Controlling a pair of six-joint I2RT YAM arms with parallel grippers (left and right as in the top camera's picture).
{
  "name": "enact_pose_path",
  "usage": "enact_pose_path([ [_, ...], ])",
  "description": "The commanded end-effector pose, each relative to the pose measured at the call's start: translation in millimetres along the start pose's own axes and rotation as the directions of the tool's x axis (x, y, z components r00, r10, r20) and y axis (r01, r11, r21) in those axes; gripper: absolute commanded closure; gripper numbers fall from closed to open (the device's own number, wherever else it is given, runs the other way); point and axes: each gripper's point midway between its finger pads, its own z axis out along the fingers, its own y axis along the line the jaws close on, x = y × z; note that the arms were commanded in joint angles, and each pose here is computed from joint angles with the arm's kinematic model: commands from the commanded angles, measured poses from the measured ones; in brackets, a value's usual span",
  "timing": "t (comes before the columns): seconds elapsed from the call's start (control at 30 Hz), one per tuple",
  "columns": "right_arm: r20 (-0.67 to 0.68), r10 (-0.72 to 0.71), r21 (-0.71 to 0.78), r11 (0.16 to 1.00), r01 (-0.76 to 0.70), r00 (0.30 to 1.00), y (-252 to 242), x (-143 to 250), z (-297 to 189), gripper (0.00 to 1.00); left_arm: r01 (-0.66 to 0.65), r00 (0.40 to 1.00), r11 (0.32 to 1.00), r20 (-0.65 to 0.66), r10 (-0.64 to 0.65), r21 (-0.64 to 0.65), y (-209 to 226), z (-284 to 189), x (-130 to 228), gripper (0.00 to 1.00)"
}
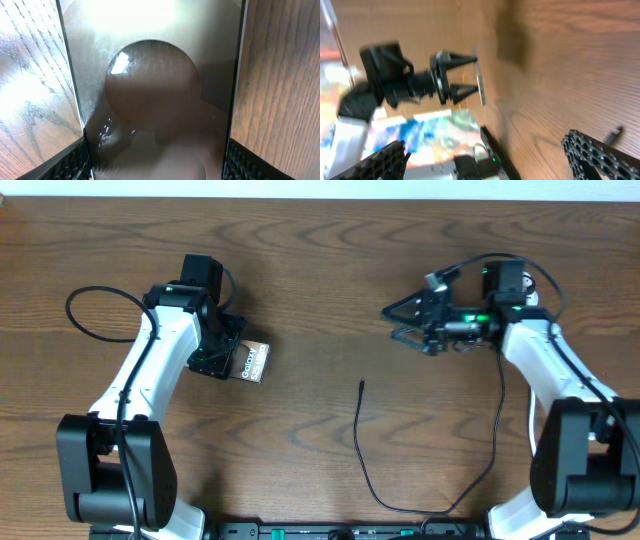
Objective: Plug charger to phone and switch on socket
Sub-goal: 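Raise the right arm and move the right gripper toward the phone box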
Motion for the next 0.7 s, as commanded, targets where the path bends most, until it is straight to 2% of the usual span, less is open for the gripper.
enact_pose_path([
  [0.0, -0.078, -0.199, -0.092, 0.977, 0.191, 0.977, 18, 16, 20, 0.01, -0.023, 0.999, 0.998, 0.027, 0.021, 0.061, -12, -20, -2, 0.93],
  [0.17, -0.137, -0.344, -0.133, 0.936, 0.327, 0.929, 29, 34, 49, 0.01, -0.023, 0.999, 0.998, 0.026, 0.021, 0.062, -12, -20, -2, 0.92],
  [0.23, -0.146, -0.398, -0.154, 0.914, 0.376, 0.906, 35, 37, 59, 0.05, -0.023, 0.999, 0.998, 0.026, 0.022, 0.061, -12, -20, -2, 0.93],
  [0.3, -0.146, -0.459, -0.175, 0.884, 0.434, 0.876, 42, 39, 68, 0.05, -0.023, 0.999, 0.998, 0.026, 0.021, 0.061, -12, -20, -2, 0.93],
  [0.33, -0.142, -0.493, -0.184, 0.865, 0.466, 0.858, 45, 40, 73, 0.01, -0.023, 0.999, 0.998, 0.026, 0.021, 0.06, -12, -20, -2, 0.93],
  [0.4, -0.131, -0.536, -0.147, 0.842, 0.519, 0.834, 43, 36, 82, 0.01, -0.023, 0.999, 0.998, 0.025, 0.022, 0.057, -11, -20, -1, 0.92],
  [0.57, -0.132, -0.455, -0.065, 0.89, 0.451, 0.88, 37, 30, 91, 0.01, -0.023, 0.999, 0.998, 0.025, 0.021, 0.054, -11, -19, -1, 0.92],
  [0.67, -0.122, -0.448, -0.02, 0.893, 0.449, 0.886, 31, 26, 93, 0.01, -0.022, 0.999, 0.998, 0.025, 0.021, 0.055, -11, -20, -1, 0.93],
])
